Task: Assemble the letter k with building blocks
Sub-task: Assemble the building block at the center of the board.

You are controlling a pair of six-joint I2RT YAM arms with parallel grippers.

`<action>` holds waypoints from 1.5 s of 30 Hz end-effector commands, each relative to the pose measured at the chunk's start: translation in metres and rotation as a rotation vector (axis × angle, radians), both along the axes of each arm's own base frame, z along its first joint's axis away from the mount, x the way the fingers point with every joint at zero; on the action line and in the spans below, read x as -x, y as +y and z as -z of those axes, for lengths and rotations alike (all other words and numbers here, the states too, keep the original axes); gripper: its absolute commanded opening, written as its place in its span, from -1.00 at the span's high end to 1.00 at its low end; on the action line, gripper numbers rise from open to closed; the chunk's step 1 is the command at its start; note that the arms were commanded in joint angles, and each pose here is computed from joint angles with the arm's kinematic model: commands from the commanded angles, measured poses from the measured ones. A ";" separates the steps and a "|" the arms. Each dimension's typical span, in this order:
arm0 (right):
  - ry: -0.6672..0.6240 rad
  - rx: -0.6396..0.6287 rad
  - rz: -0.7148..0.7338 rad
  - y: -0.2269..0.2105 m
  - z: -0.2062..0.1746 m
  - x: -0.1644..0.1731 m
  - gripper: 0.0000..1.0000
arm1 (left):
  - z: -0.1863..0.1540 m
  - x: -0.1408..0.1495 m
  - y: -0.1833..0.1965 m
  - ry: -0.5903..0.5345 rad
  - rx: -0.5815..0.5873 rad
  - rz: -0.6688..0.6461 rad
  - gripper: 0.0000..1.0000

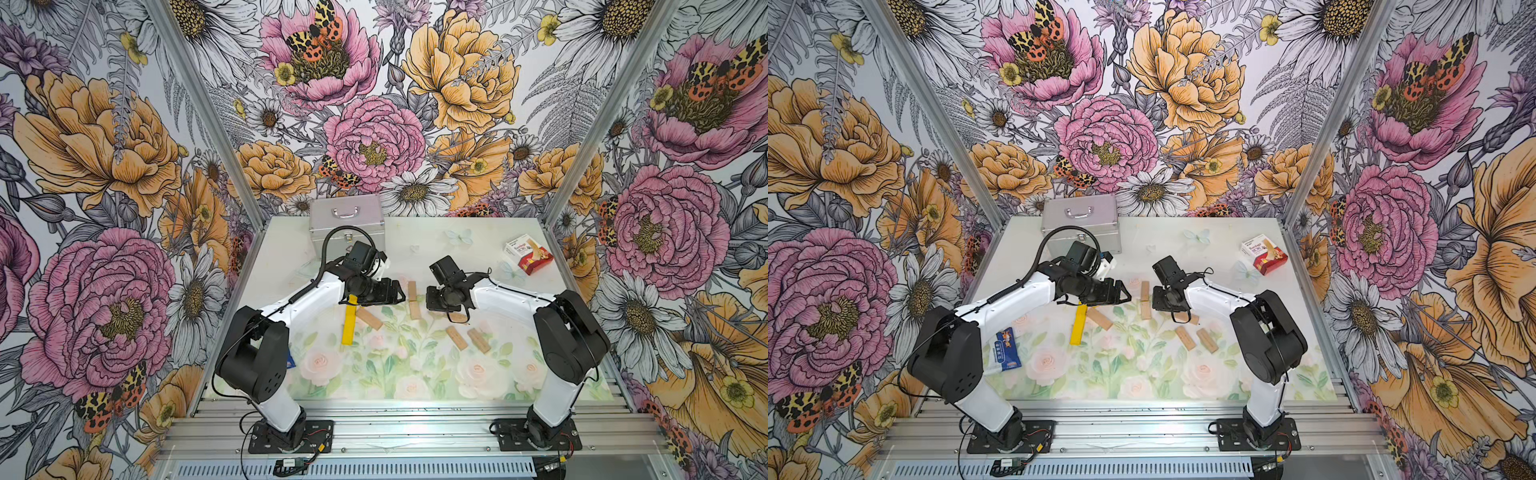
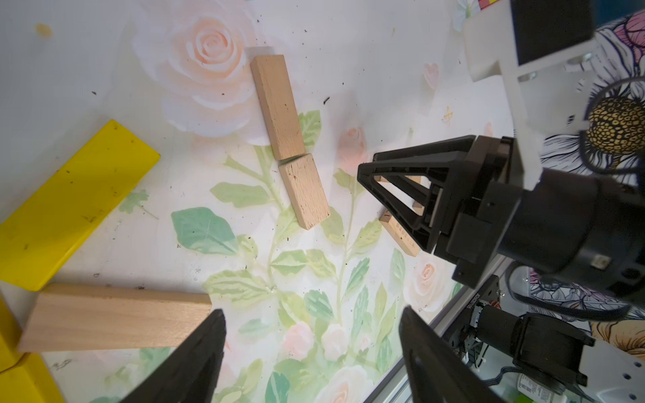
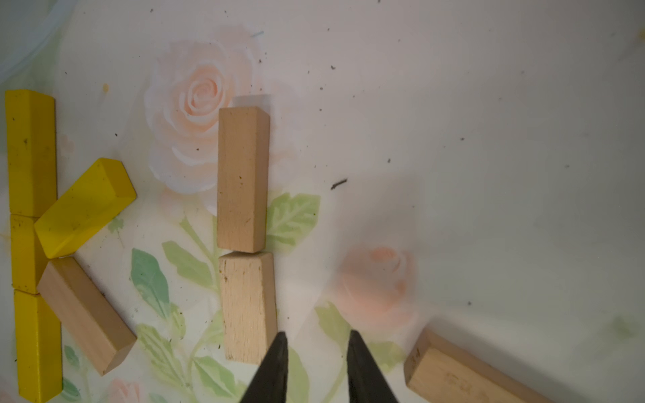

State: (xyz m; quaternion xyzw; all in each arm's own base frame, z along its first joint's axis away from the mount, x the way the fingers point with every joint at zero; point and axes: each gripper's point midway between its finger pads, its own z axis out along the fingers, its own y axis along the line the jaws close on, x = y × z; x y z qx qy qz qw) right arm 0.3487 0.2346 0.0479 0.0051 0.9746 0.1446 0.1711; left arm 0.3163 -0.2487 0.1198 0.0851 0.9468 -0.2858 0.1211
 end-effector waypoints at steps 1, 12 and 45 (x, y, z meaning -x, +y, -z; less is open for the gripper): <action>0.005 -0.028 -0.016 0.008 0.006 -0.003 0.44 | -0.003 -0.012 -0.003 -0.034 0.000 -0.032 -0.46; 0.040 -0.056 -0.037 0.026 0.021 -0.003 0.48 | 0.025 -0.015 -0.021 0.027 -0.001 -0.029 -0.27; 0.048 -0.059 -0.031 0.031 0.025 -0.005 0.56 | 0.071 -0.021 -0.034 0.103 -0.002 -0.046 -0.24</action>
